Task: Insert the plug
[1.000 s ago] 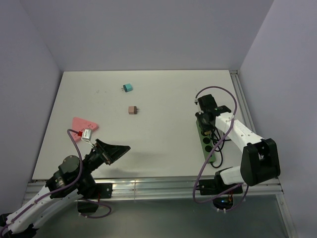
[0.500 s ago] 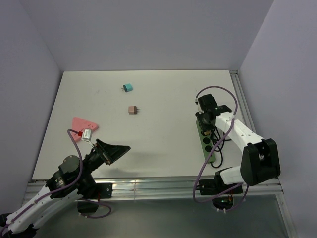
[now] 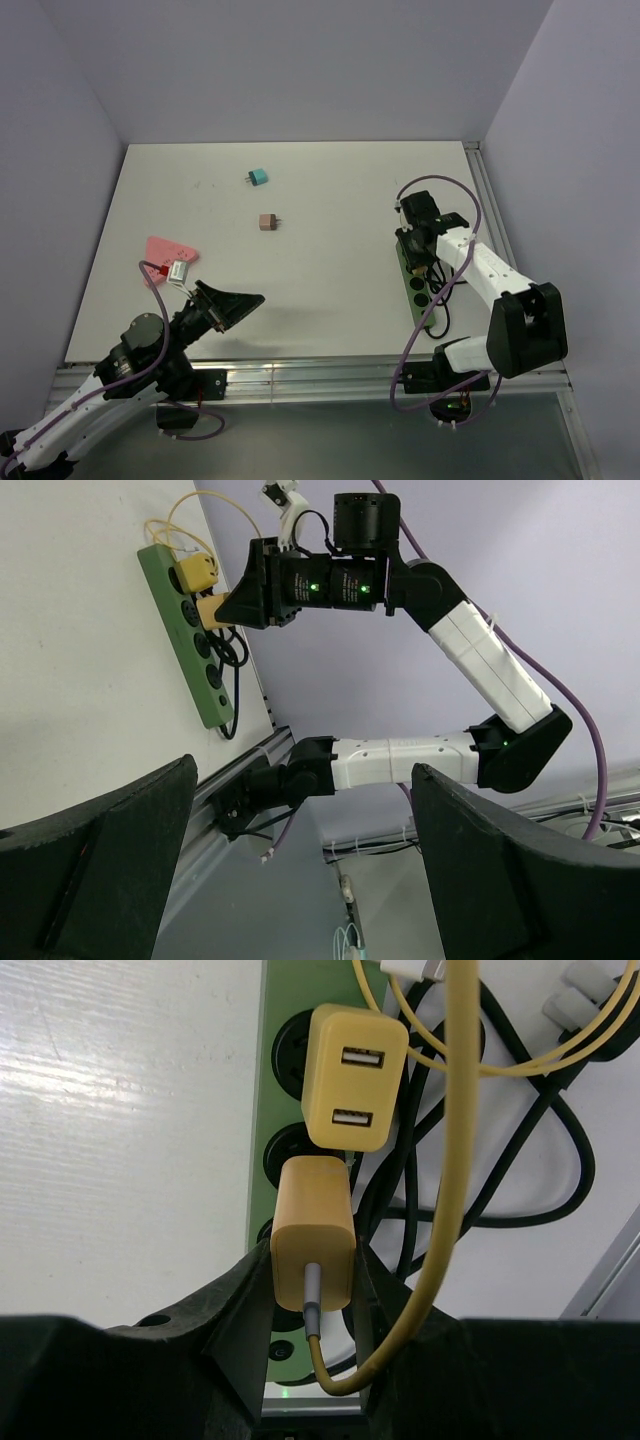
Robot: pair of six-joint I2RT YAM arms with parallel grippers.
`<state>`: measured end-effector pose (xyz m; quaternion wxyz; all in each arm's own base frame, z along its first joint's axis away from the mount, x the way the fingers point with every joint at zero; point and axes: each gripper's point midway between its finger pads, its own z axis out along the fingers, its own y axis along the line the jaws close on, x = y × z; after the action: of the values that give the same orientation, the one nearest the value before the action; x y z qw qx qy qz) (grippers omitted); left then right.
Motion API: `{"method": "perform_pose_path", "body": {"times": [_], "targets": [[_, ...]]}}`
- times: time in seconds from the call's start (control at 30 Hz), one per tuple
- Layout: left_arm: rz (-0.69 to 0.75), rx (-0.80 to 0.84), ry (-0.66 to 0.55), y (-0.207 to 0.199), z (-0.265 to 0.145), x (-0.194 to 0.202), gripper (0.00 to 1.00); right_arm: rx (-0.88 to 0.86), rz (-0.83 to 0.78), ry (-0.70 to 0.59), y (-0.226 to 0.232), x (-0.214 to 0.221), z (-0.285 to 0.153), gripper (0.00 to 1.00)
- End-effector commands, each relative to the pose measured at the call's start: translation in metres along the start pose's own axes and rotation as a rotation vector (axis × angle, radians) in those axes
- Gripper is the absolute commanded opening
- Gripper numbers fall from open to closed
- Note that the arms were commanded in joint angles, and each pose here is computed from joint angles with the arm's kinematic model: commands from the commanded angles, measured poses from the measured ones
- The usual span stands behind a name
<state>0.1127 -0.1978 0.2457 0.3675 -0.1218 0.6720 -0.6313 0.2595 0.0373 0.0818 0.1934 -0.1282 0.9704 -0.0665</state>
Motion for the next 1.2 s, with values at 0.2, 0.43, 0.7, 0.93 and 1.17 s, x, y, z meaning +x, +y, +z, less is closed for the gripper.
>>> {"method": "perform_pose_path", "body": {"times": [0.2, 0.43, 0.7, 0.93, 1.17], "targets": [[-0.014, 0.179, -0.041, -0.036, -0.019, -0.01, 0.93, 0.026, 0.009, 0.004, -0.004, -0.005, -0.001, 0.0], [-0.01, 0.175, -0.049, -0.037, -0.021, -0.012, 0.93, 0.018, 0.026, -0.067, -0.003, -0.014, -0.002, 0.0], [-0.022, 0.184, -0.032, -0.036, -0.017, -0.008, 0.93, 0.009, 0.019, -0.052, -0.001, -0.012, -0.002, 0.0], [-0.012, 0.177, -0.042, -0.036, -0.019, -0.011, 0.93, 0.033, 0.015, 0.027, -0.003, -0.003, 0.007, 0.0], [-0.016, 0.182, -0.035, -0.037, -0.018, -0.009, 0.93, 0.033, 0.013, 0.049, -0.001, 0.001, 0.017, 0.0]]}}
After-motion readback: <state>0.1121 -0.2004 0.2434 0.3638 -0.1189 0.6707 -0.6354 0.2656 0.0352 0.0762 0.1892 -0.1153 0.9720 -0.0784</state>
